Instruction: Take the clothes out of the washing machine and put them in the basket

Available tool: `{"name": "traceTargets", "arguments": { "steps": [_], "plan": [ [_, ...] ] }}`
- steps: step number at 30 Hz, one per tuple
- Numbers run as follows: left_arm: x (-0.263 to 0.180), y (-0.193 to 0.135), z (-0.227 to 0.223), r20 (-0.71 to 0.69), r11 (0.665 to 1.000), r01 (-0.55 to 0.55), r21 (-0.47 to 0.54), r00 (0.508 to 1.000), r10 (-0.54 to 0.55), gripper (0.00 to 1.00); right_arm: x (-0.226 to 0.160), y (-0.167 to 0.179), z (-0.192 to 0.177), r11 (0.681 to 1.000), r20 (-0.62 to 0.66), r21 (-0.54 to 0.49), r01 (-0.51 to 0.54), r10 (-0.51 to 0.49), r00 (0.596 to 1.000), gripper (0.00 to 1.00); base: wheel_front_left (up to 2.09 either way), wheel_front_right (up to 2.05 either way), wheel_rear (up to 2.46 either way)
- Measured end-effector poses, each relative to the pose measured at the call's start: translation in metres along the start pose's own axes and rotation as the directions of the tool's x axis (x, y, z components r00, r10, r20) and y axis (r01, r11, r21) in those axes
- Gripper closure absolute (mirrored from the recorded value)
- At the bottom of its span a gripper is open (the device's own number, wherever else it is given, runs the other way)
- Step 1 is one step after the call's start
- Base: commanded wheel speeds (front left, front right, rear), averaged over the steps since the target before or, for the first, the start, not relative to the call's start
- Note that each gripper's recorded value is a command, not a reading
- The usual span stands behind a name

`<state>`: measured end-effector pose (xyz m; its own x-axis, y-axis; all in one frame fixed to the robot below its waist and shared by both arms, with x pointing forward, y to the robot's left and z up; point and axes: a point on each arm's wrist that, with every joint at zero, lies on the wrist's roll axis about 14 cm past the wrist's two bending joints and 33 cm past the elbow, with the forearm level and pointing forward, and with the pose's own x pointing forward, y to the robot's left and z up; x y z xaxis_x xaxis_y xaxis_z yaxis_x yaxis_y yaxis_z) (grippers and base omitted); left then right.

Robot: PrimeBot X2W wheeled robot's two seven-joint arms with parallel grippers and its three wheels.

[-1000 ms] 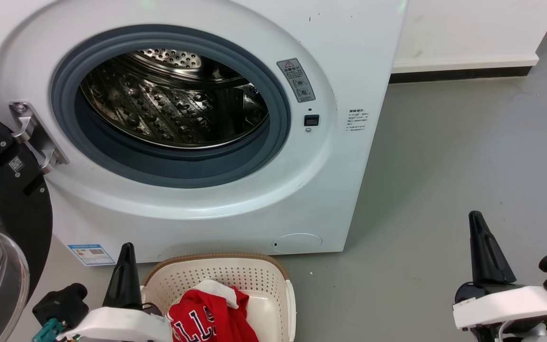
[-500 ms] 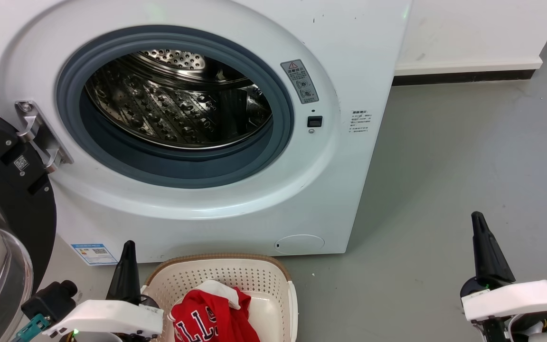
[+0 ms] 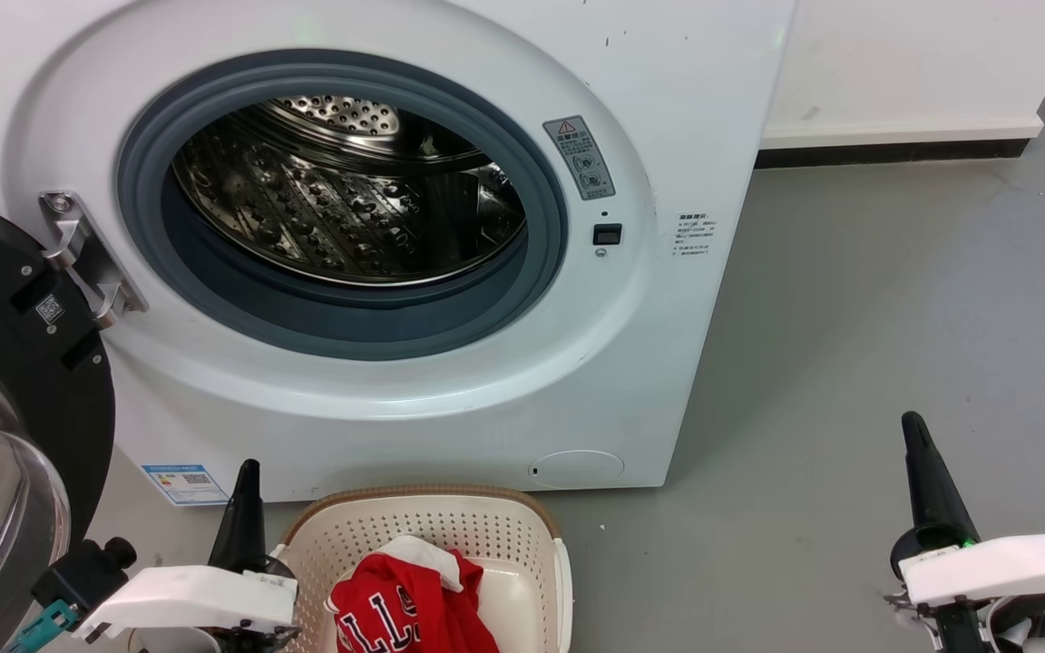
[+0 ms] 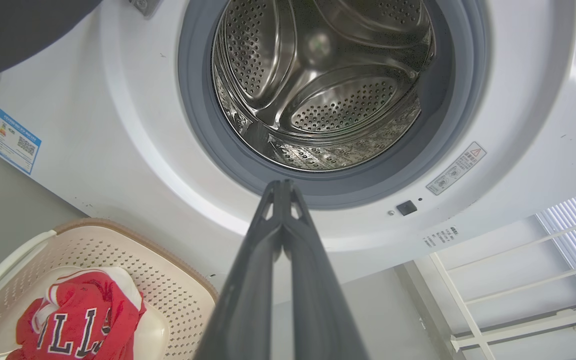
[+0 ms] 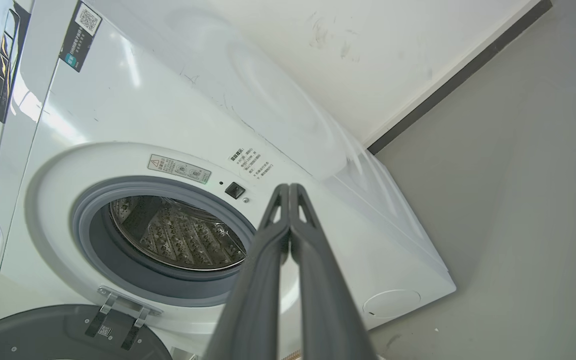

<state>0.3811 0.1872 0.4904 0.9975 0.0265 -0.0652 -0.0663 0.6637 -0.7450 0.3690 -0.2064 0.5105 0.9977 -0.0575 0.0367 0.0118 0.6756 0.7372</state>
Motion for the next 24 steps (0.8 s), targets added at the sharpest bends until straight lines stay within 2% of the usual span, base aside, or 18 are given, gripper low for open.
{"name": "traceTargets", "arguments": {
  "steps": [11,24],
  "plan": [
    [0.0017,0.0012,0.0005,-0.011,0.991,-0.002,-0.135,1.0,0.001,1.0,0.0034,-0.0018,-0.0021,0.991,-0.016,0.136,0.014,-0.011,1.0,1.0,0.0,0.0,0.0],
    [0.0037,0.0014,0.0026,-0.018,0.961,-0.001,-0.275,1.0,-0.005,1.0,0.0076,-0.0025,-0.0036,0.96,-0.031,0.279,0.025,-0.017,0.999,1.0,0.0,0.0,0.0]
  ]
}}
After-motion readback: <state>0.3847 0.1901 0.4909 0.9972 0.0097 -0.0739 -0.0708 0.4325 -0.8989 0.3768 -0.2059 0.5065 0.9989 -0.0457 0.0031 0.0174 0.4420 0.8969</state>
